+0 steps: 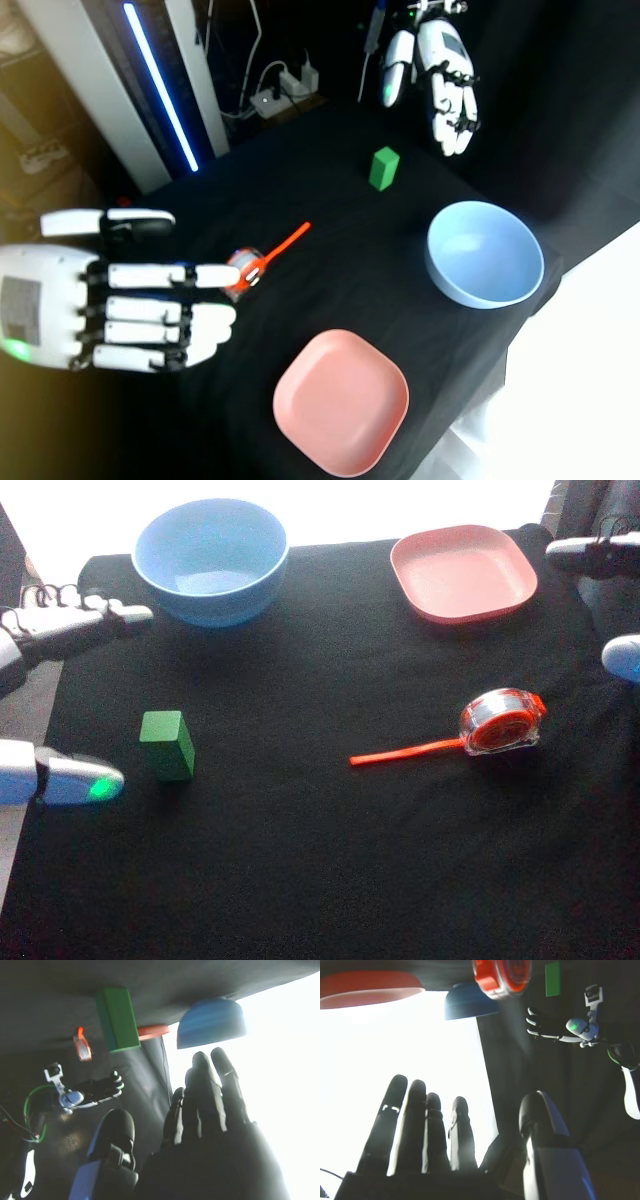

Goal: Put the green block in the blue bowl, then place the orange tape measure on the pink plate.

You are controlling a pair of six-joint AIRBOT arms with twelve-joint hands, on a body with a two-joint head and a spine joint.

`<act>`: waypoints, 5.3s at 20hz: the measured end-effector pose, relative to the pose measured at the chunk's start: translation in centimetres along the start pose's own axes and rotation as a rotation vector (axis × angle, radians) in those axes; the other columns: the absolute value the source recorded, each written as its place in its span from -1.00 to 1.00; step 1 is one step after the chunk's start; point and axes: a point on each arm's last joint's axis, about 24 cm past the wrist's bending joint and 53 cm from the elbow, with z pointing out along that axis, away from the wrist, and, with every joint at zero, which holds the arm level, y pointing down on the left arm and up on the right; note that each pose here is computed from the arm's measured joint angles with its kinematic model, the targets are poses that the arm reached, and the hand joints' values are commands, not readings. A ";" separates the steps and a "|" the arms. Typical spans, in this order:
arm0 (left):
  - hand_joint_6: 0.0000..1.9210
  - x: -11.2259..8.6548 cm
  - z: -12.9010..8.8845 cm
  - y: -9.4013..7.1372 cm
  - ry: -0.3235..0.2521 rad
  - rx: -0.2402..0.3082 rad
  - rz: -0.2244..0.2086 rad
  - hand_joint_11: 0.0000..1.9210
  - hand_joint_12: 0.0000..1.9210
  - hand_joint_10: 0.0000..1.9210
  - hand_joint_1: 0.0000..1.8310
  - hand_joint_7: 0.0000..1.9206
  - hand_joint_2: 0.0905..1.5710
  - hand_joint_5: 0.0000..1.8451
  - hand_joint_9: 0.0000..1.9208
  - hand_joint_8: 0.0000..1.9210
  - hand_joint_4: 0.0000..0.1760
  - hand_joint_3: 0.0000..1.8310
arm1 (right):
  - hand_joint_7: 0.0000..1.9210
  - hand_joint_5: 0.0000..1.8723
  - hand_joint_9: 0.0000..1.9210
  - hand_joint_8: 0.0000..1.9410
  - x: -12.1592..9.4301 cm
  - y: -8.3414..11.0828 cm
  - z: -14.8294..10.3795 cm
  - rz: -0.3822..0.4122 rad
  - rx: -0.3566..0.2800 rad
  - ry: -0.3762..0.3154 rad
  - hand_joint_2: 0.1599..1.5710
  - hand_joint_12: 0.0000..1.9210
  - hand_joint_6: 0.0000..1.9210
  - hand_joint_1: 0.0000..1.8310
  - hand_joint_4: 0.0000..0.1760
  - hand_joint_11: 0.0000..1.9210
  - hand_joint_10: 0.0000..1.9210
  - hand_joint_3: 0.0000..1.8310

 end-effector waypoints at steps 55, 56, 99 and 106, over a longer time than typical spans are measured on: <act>-1.00 -7.5 20.2 1.0 -0.014 -0.218 0.193 -0.77 0.40 -0.63 -0.07 -0.21 0.27 -0.29 -0.37 -1.00 -0.69 -1.00 | -0.57 -0.58 -0.57 -1.00 0.8 -1.4 0.7 0.022 0.005 0.020 0.49 -0.09 -1.00 -0.35 -0.38 -0.94 -1.00 -1.00; -1.00 -7.4 20.0 0.6 -0.015 -0.206 0.195 -0.79 0.29 -0.75 -0.10 -0.31 0.25 -0.37 -0.41 -1.00 -0.37 -1.00 | -0.58 -0.58 -0.58 -1.00 0.9 -1.4 0.7 0.022 0.005 0.021 0.50 -0.09 -1.00 -0.35 -0.42 -0.95 -1.00 -1.00; -1.00 -0.4 -1.1 0.0 -0.140 -0.009 -0.066 -1.00 -0.05 -0.99 0.02 -0.68 0.17 -0.56 -0.70 -1.00 -0.32 -1.00 | -0.01 0.21 -0.07 0.14 6.1 -3.3 5.6 -0.037 0.047 0.184 0.33 0.69 -0.46 0.49 -1.00 -0.18 0.37 -1.00; -1.00 -0.3 -1.5 0.2 -0.147 -0.012 -0.074 -1.00 -0.07 -1.00 0.03 -0.67 0.16 -0.54 -0.70 -1.00 -0.64 -1.00 | -0.01 0.36 -0.17 0.33 -0.2 4.7 6.4 -0.018 -0.187 0.019 0.30 0.93 -0.74 0.39 -1.00 -0.27 0.65 -1.00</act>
